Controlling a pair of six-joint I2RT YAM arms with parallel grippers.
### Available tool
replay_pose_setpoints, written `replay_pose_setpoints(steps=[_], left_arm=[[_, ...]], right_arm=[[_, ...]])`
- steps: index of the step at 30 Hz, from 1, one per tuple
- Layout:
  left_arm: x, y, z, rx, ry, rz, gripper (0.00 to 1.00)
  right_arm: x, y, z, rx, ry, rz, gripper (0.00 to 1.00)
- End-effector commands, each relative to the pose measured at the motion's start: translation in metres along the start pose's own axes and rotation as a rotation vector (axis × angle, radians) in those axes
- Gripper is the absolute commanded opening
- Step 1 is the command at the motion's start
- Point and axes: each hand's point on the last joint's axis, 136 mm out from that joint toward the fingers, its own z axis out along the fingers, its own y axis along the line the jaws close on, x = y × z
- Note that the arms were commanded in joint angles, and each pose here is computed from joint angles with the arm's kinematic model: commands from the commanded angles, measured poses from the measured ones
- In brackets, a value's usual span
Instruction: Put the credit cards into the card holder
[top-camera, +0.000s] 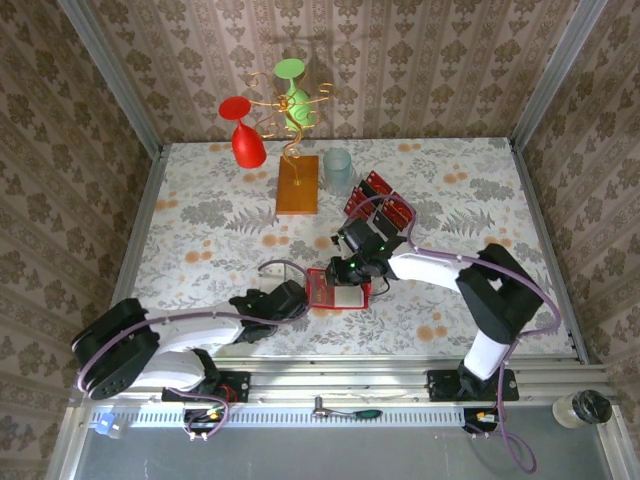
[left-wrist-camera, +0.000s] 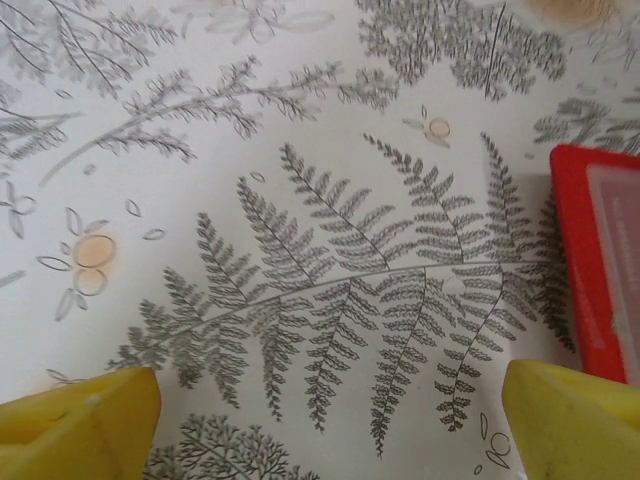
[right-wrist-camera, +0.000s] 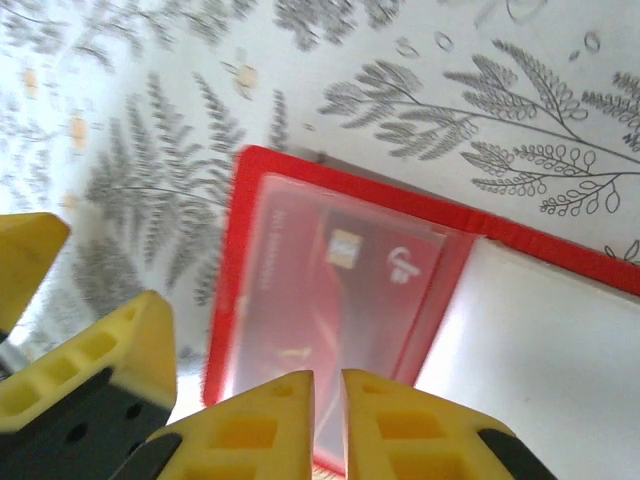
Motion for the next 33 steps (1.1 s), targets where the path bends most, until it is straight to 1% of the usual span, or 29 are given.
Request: replay_pose_setpoints(steps=[1,5,10,17,21,26,33], left_arm=[[-0.008,0.016,-0.012,-0.035,-0.021,-0.017,0.9],[-0.025,0.01,-0.03,0.023,-0.051,-0.044,0.9],[-0.044,-0.008,-0.043,0.094,-0.073,-0.074,0.91],[-0.061,-0.054,-0.044,0.18,-0.075,-0.046,0.91],[-0.057,-0.081,-0.038,0.229,-0.055,-0.031,0.91],[-0.046,-0.105,-0.029,0.28,-0.021,-0.018,0.91],[-0.029,-0.114,-0.011,0.267,0.02,0.036,0.91]], right_arm=[[-0.006,0.003,-0.024,0.038,-0.037,-0.037,0.18],[-0.002,-0.016,-0.031,0.097,-0.039,-0.033,0.19],[0.004,-0.037,-0.026,0.12,-0.03,-0.001,0.19],[0.003,-0.055,-0.018,0.137,-0.044,0.045,0.18],[0.003,-0.067,-0.013,0.153,-0.041,0.064,0.17],[0.004,-0.08,-0.011,0.165,-0.033,0.085,0.16],[0.008,-0.087,-0.004,0.163,-0.005,0.089,0.15]])
